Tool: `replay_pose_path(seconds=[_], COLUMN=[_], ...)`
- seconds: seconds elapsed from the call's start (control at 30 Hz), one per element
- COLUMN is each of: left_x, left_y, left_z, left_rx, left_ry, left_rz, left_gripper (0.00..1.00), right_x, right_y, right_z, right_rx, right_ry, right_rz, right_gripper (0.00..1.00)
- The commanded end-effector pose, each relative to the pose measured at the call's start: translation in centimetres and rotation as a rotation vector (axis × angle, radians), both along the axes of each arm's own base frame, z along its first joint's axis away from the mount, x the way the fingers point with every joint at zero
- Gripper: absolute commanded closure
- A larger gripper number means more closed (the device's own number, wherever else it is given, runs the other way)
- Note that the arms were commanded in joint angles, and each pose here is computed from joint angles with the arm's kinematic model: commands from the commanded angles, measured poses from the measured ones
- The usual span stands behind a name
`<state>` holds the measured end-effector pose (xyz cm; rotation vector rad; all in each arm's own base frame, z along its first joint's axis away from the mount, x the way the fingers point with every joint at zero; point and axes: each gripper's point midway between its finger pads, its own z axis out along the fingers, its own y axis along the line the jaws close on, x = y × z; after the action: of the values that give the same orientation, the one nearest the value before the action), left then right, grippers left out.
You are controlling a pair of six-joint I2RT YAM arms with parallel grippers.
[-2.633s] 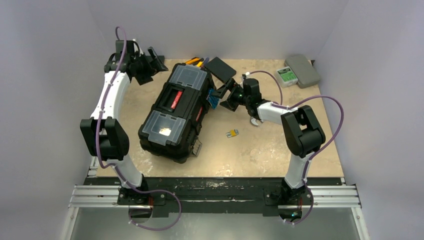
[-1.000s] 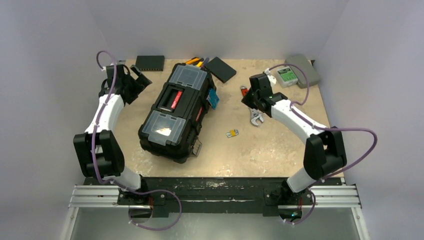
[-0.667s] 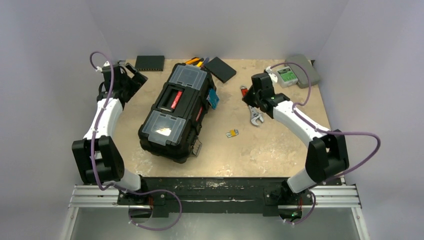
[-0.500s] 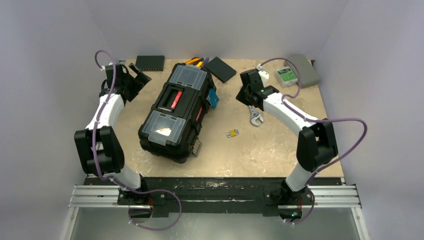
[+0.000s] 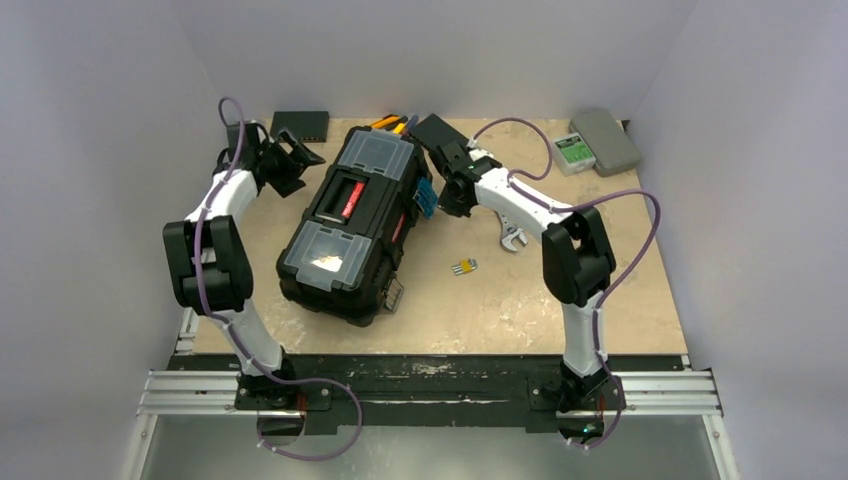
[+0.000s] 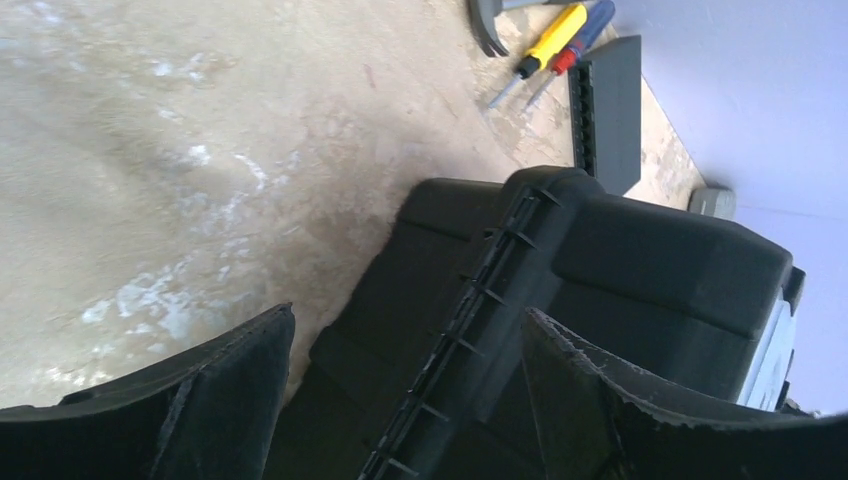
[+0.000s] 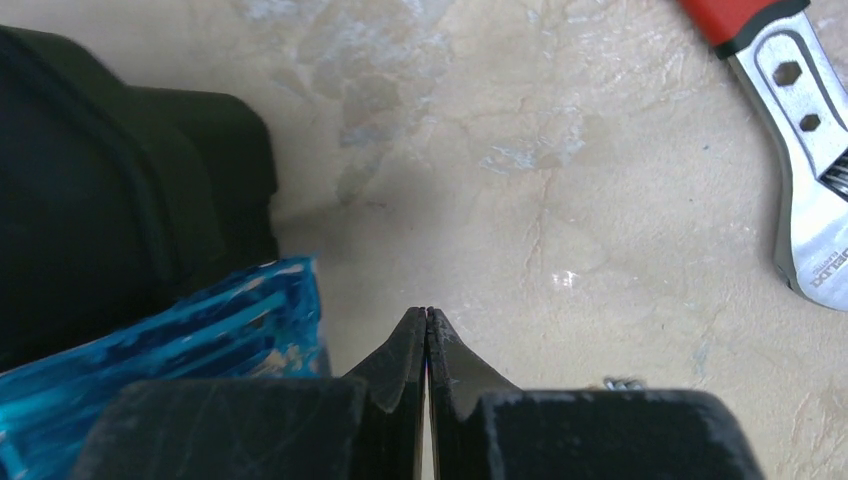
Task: Pack the tool kit
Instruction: Close the toolbox at the center of the board.
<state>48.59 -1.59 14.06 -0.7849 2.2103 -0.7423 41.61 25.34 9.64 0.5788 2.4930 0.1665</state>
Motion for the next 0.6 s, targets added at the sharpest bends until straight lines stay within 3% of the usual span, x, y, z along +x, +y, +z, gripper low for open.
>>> replay_pose_path(seconds=[0.0, 0.57], left_x=[0.8, -0.2], left_y=[-2.5, -8.1], left_z=[1.4, -1.9], left_rx=[-0.028, -0.018], left_ry=[-0.042, 0.036], left_rz=[-0.096, -0.271], left_gripper=[0.2, 0.2], right_x=[0.3, 3.2], right_y=[-0.7, 7.4], right_z=[0.7, -1.6], right_rx=[-0.012, 0.198], right_ry=[0.016, 0.036], right_rz=[-0.067, 0.206], right_gripper=[1.0, 1.0])
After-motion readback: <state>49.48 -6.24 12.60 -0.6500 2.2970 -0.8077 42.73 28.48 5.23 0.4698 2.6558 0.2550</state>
